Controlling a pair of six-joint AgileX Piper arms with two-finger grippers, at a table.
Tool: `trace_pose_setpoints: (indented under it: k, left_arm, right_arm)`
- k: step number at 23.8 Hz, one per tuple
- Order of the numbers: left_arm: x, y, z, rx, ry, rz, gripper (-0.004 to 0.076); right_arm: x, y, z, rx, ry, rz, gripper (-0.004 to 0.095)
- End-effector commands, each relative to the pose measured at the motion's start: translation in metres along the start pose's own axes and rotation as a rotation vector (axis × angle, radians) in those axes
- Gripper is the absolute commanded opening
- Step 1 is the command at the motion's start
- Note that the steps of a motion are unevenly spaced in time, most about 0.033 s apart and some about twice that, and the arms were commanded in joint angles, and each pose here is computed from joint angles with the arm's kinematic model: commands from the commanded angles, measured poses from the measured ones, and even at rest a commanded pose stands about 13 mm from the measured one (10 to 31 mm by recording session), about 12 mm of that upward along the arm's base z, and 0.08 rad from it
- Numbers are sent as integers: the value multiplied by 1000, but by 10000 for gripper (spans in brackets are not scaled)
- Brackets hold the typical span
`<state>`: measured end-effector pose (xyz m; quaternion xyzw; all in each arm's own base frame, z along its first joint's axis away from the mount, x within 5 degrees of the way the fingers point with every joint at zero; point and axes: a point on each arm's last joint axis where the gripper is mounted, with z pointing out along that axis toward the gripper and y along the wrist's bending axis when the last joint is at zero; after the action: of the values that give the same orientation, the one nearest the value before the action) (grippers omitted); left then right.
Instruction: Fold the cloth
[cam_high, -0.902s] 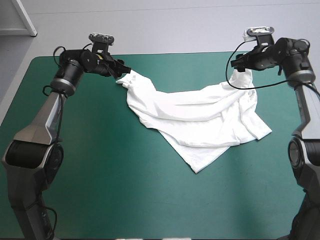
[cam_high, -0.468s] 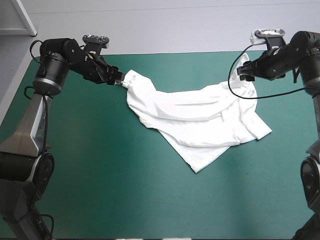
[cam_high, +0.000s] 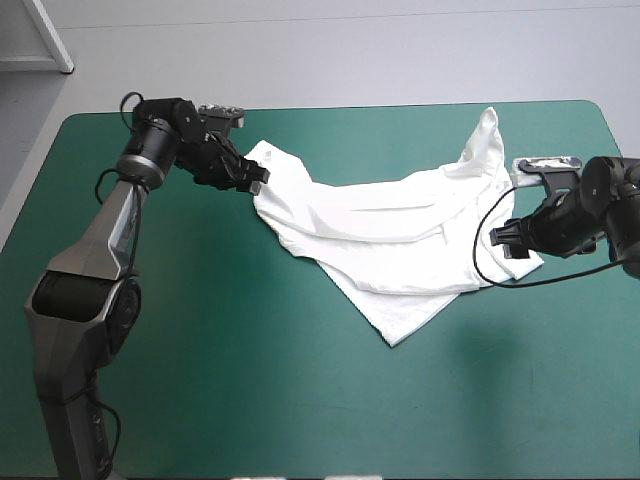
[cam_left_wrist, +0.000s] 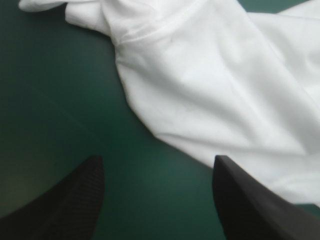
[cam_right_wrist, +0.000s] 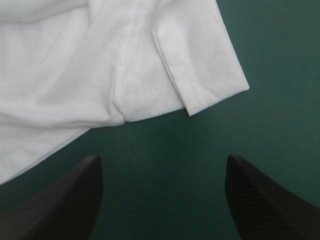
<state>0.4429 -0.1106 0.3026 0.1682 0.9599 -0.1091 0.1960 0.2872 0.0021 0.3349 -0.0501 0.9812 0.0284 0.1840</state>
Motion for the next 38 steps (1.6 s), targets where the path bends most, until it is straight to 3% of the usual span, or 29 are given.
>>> trace_pose_setpoints:
  k: [1,8,14,17,18,19,22,33,35,37,38]
  left_arm:
    - [-13,-4,-4,7,-115,-13,458]
    - [-18,7,43,-3,-127,-43,458]
    - [-17,9,69,28,-105,-71,447]
    - [-16,7,71,46,-95,-80,354]
    - [-16,5,70,48,-87,-75,285]
    - [-13,3,70,51,-57,-68,162]
    - [-10,-1,71,46,-24,-42,-8]
    - [-14,-5,13,-42,-86,23,-8]
    - [-11,-5,12,-36,-63,18,-8]
    - [-8,-6,12,-28,-31,14,-8]
    - [-8,-6,12,-26,-23,14,-8]
  right_arm:
    - [11,0,-21,40,-82,7,646]
    - [18,0,-18,44,-84,7,646]
    - [20,-5,-7,99,-95,27,646]
    - [19,-11,3,148,-104,47,646]
    - [18,-13,7,163,-106,45,646]
    - [16,-15,19,174,-101,51,646]
    - [10,-17,40,170,-68,45,646]
    - [-9,-24,140,128,22,9,645]
    - [-10,-22,145,98,16,3,593]
    - [-12,-19,146,71,-13,3,414]
    - [-14,-19,146,64,-27,-2,268]
